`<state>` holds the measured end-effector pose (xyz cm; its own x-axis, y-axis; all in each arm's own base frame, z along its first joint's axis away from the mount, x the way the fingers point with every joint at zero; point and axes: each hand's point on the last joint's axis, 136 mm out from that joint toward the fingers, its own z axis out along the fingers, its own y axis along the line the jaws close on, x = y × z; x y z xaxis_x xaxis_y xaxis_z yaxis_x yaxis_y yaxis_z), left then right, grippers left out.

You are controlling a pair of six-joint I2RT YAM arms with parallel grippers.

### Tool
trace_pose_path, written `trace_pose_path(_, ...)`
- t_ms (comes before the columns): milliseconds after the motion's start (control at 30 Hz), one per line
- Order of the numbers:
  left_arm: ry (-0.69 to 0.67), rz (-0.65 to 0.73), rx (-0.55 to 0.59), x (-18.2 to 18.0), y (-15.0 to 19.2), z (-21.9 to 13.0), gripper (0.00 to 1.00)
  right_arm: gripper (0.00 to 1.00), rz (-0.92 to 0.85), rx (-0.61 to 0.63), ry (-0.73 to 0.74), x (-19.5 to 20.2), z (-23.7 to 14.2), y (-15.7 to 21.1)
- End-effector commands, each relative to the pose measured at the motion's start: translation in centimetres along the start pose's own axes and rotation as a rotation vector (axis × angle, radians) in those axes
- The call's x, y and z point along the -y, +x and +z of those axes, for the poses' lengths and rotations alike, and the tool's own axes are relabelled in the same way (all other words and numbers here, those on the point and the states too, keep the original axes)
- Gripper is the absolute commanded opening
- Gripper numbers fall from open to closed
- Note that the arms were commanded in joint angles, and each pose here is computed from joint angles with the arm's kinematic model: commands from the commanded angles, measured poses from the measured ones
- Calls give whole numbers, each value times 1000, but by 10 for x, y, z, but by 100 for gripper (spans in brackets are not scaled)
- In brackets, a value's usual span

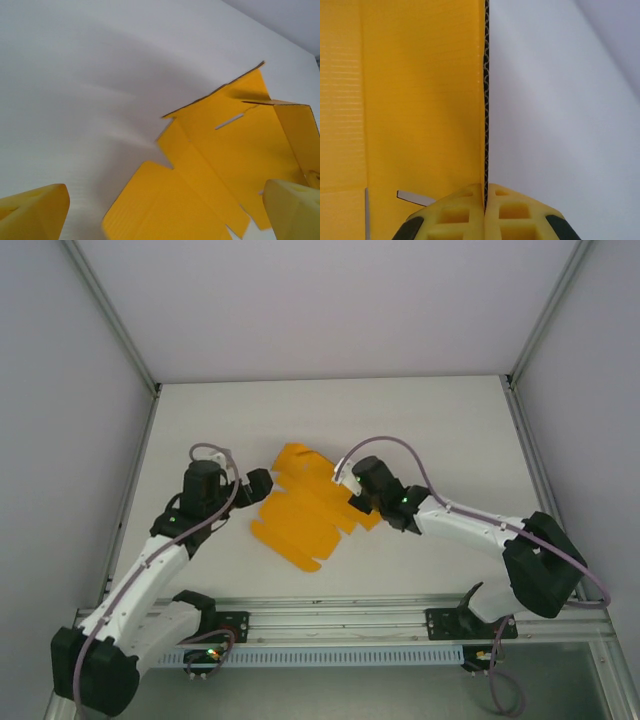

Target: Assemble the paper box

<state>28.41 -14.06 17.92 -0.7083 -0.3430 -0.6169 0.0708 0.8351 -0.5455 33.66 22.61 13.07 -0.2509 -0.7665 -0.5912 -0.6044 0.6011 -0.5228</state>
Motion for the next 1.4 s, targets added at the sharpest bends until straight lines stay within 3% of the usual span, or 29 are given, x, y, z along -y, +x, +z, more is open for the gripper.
trace_pose_path(0,158,35,3,45,-20,0,100,0,-172,64,188,25,-4,-11)
trace_pose_path(167,276,33,-65,84,-20,14,100,0,-293,134,254,13,-10,-24)
trace_pose_path(367,319,67,-125,116,-14,29,96,0,-311,175,297,12,-13,-36)
trace_pose_path(700,134,195,-153,117,-6,41,86,0,-350,178,329,7,-16,-36)
trace_pose_path(867,51,249,-104,114,-16,31,87,0,-337,188,347,9,-18,-35)
trace_pose_path(1200,-37,198,-186,97,0,58,79,0,-313,225,342,11,-27,-39)
trace_pose_path(1367,50,96,-211,110,11,75,71,0,-315,227,350,10,-26,-39)
